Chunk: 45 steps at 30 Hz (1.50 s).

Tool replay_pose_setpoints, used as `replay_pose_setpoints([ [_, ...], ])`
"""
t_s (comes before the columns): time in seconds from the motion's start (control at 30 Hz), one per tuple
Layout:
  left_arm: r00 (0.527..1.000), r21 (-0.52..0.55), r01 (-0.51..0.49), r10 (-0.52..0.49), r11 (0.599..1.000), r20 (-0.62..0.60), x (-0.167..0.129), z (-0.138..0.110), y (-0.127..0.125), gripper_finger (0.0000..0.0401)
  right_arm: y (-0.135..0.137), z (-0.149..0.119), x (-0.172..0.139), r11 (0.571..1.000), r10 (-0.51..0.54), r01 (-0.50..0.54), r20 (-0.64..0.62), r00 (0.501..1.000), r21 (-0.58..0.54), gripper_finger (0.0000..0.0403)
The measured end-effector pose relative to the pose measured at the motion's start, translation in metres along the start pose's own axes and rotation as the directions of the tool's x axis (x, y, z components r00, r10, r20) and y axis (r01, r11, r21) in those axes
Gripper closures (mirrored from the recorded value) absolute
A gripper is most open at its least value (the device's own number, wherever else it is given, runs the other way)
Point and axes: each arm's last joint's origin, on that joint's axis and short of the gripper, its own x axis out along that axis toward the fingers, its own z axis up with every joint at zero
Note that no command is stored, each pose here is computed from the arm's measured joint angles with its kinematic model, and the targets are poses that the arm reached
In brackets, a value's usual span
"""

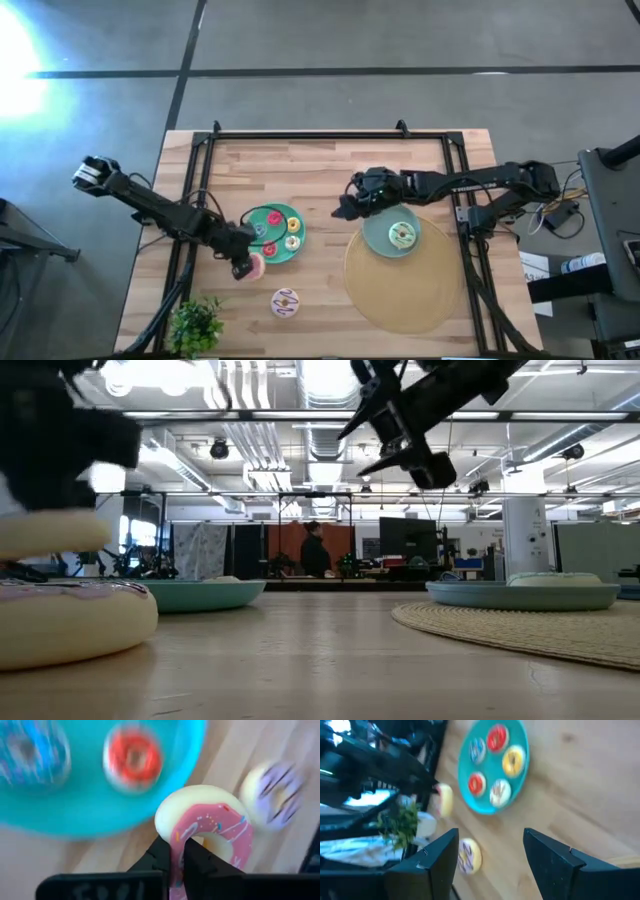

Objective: Pick & Place donuts
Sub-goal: Put the large pink donut on the gray plate

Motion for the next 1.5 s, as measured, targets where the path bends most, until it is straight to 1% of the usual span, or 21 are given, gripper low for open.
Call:
replay_pose_setpoints([
  [0.03,0.999,0.002,0.002,-0.002,1.000,0.044,-0.005,0.004,-0.004,0.0398,-0.003,-0.001,0.006,1.000,-0.002,0.002,-0.026,1.000,0.012,0.0188],
  [0.1,0.994,-0.001,0.010,-0.010,1.000,0.111,-0.014,0.013,-0.010,0.0399,-0.003,-0.002,0.018,0.999,0.037,-0.036,-0.058,0.998,0.020,0.0188],
  [0.17,0.989,-0.016,0.030,-0.028,0.999,0.147,-0.017,0.021,-0.012,0.0399,0.001,-0.004,0.033,0.993,0.116,-0.116,-0.065,0.991,0.011,0.0188],
  [0.23,0.984,-0.037,0.057,-0.049,0.998,0.174,-0.019,0.028,-0.012,0.0400,0.006,-0.006,0.047,0.977,0.213,-0.214,-0.076,0.974,-0.005,0.0188],
  [0.3,0.979,-0.054,0.085,-0.073,0.995,0.192,-0.020,0.033,-0.011,0.0400,0.011,-0.009,0.060,0.964,0.263,-0.266,-0.099,0.960,-0.017,0.0188],
  [0.43,0.969,-0.057,0.131,-0.115,0.990,0.219,-0.021,0.040,-0.012,0.0400,0.013,-0.013,0.084,0.968,0.236,-0.247,-0.162,0.958,-0.049,0.0188],
  [0.57,0.949,-0.042,0.182,-0.165,0.982,0.267,-0.021,0.046,-0.017,0.0400,0.025,-0.014,0.102,0.960,0.257,-0.274,-0.198,0.946,-0.063,0.0188],
  [0.73,0.945,-0.047,0.166,-0.146,0.985,0.293,-0.013,0.054,-0.016,0.0400,0.035,-0.010,0.120,0.947,0.284,-0.312,-0.257,0.924,-0.075,0.0188],
  [0.83,0.943,-0.042,0.160,-0.140,0.986,0.303,-0.009,0.058,-0.016,0.0401,0.037,-0.009,0.128,0.955,0.261,-0.291,-0.293,0.920,-0.063,0.0188],
  [0.97,0.939,-0.025,0.148,-0.133,0.989,0.318,-0.009,0.063,-0.018,0.0401,0.035,-0.011,0.132,0.969,0.201,-0.235,-0.321,0.926,-0.072,0.0188],
  [1.17,0.939,-0.018,0.133,-0.120,0.991,0.322,-0.007,0.064,-0.017,0.0401,0.039,-0.009,0.126,0.969,0.198,-0.234,-0.317,0.927,-0.078,0.0188],
  [1.33,0.937,-0.008,0.138,-0.129,0.990,0.324,-0.009,0.065,-0.019,0.0401,0.030,-0.012,0.126,0.982,0.120,-0.160,-0.335,0.935,-0.096,0.0188],
  [1.5,0.942,-0.007,0.142,-0.133,0.990,0.307,-0.006,0.065,-0.019,0.0401,0.031,-0.011,0.126,0.980,0.117,-0.162,-0.315,0.942,-0.120,0.0188],
])
